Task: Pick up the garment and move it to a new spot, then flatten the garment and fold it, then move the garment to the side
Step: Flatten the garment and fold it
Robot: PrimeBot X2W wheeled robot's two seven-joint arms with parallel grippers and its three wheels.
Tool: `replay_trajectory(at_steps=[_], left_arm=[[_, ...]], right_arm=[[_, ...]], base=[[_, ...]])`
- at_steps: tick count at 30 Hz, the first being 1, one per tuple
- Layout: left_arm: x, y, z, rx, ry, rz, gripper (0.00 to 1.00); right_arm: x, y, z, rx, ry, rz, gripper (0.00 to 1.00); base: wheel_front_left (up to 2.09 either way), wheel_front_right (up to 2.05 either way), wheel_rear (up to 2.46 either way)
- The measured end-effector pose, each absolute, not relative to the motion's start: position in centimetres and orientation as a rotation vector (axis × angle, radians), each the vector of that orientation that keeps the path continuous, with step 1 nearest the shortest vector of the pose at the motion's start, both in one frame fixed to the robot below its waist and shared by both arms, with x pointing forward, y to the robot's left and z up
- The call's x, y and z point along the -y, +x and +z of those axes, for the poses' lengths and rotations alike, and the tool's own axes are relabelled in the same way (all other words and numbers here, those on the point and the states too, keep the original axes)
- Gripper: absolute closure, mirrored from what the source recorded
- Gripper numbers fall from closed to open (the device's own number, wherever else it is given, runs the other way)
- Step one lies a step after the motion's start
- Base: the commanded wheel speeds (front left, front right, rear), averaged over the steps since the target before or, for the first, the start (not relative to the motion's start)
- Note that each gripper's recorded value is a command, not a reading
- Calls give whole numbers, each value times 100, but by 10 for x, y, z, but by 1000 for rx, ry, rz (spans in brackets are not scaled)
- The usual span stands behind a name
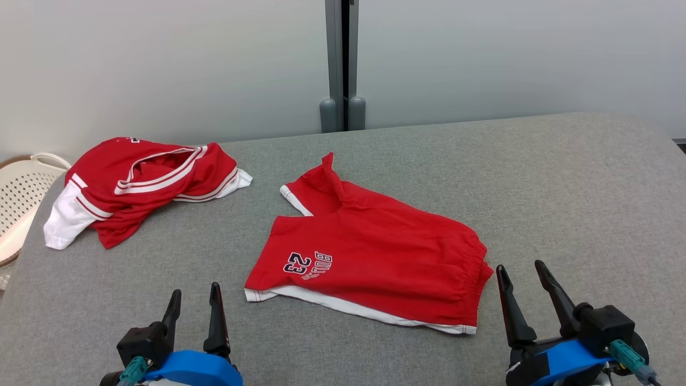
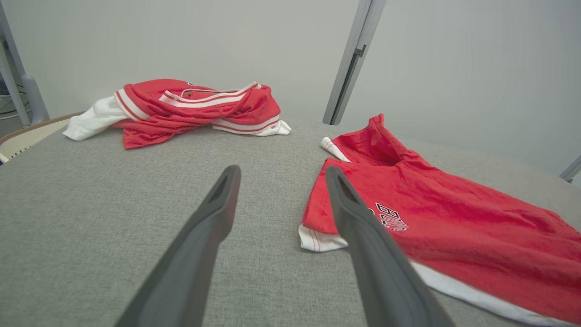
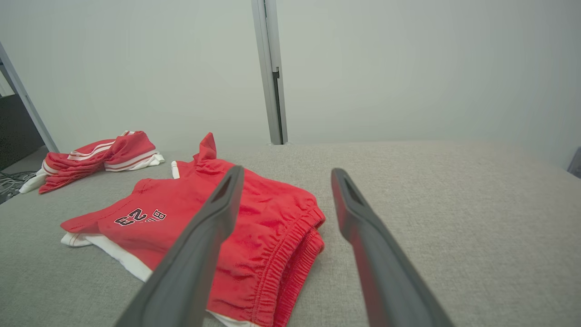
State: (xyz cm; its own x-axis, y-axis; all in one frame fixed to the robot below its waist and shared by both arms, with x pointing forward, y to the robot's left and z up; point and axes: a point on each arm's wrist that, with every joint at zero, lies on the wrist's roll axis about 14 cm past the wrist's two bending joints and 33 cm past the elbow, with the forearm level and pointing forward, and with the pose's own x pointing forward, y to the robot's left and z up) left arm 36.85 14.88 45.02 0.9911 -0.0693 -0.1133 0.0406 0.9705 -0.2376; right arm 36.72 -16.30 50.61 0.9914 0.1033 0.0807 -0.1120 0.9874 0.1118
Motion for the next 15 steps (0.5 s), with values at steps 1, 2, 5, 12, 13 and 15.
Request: replay_trajectory(at_steps=[1,2,5,12,13,15], left_arm=[[-148,369,451,-119,-236,-56,0],[-148,369,452,-116,-232,-58,0],[-146,369,453,-112,-230,-64,0],[-144,369,452,-114,-225,-71,0],[-143,369,452,-114,-226,-74,0],[-144,369,451,-117,-224,-72,0]], right_arm=[[163,367,505,73,114,108,0],[163,367,504,69,115,108,0],[164,366,499,54,110,105,0],[166,364,487,15,111,96,0],[166,364,487,13,111,96,0],[166,365,487,14,111,96,0]], base=[[0,0,0],[0,0,0],[0,0,0],[0,0,0],[0,0,0],[0,0,0]])
